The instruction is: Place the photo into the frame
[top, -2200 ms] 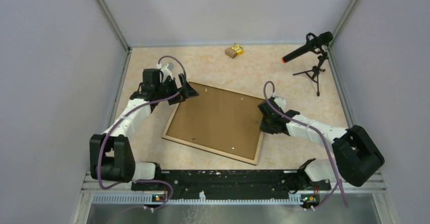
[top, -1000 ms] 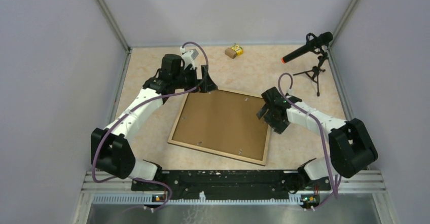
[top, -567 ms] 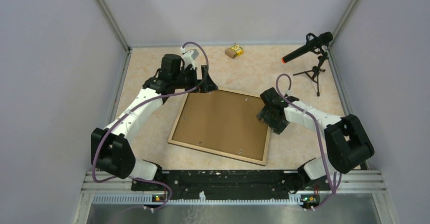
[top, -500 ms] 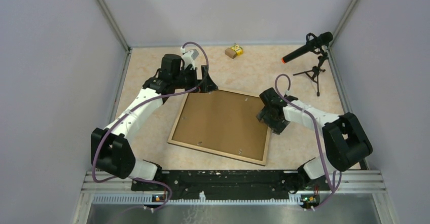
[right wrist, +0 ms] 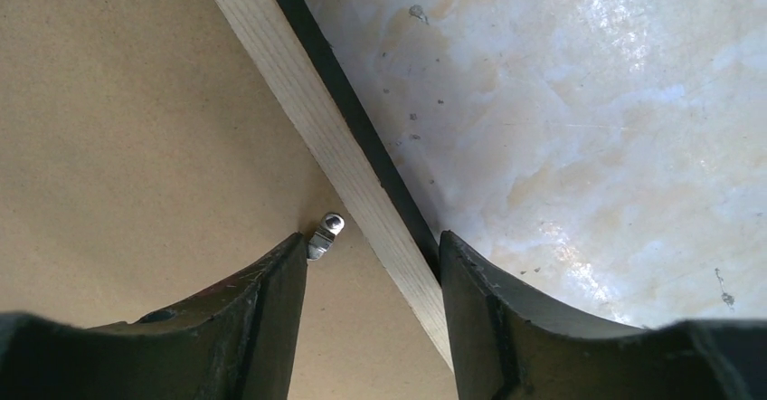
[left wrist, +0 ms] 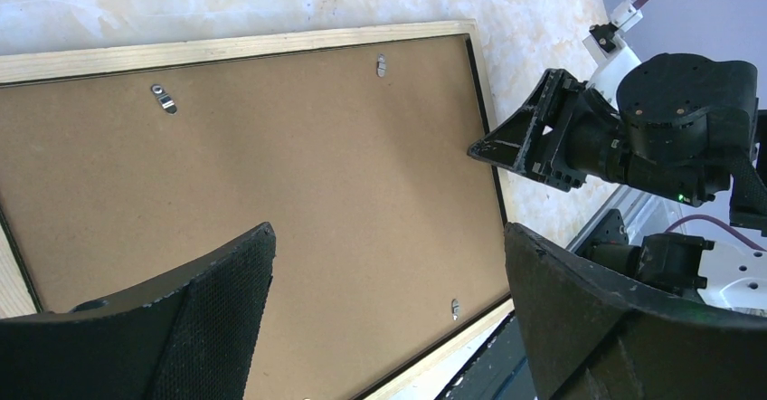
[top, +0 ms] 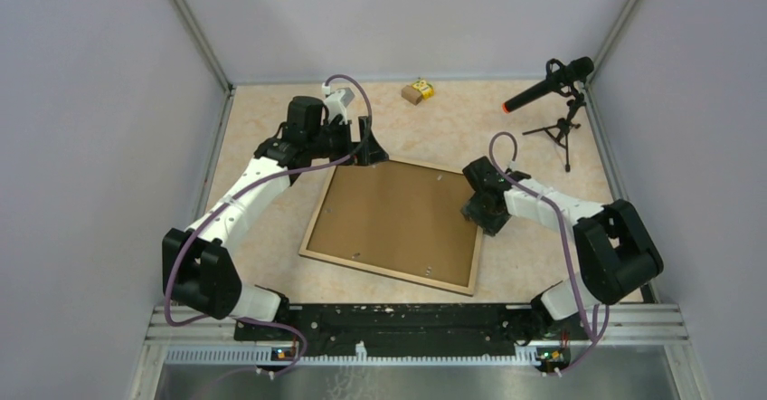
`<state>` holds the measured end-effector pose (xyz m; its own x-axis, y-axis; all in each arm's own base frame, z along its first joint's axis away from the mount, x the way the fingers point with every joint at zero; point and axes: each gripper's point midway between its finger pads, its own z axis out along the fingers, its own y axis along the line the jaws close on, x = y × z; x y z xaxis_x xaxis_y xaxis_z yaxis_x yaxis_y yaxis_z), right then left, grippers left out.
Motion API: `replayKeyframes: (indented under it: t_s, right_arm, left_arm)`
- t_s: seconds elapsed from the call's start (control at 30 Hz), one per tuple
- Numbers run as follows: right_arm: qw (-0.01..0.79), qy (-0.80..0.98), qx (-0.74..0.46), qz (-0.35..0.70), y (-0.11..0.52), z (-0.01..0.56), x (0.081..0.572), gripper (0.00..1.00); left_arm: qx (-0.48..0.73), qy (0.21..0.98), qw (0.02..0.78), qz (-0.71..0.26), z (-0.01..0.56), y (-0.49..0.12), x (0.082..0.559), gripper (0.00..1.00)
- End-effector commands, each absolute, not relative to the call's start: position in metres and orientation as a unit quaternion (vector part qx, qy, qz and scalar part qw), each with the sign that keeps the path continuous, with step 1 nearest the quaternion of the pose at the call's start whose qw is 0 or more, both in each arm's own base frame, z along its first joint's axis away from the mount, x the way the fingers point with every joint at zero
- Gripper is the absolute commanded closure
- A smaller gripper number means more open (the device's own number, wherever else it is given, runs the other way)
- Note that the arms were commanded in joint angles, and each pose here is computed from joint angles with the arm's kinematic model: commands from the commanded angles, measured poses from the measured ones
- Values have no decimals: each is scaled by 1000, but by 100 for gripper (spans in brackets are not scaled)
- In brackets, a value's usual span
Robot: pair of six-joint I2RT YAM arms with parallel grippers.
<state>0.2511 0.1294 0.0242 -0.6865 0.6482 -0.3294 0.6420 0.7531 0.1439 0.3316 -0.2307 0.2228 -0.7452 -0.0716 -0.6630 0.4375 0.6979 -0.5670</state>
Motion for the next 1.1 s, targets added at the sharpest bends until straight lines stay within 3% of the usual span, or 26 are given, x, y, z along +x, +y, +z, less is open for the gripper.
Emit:
replayKeyframes:
  t_s: [0.0,0.53,0.93,1.07]
  right_arm:
    - [200,916,348,16,124,27,249,48]
    - [220,948,222,-52,106,26,260,77]
    - [270,945,159,-92,96,19,289,80]
    - [277,946,144,-82,100,14,294,66]
  left_arm:
    - [118,846,351,-384,231,-233,334,2]
    - [118,842,356,-387,233,-233,333,2]
    - [116,844,356,-384,233,-232,333,2]
    - [116,844,356,-384,233,-231,334,2]
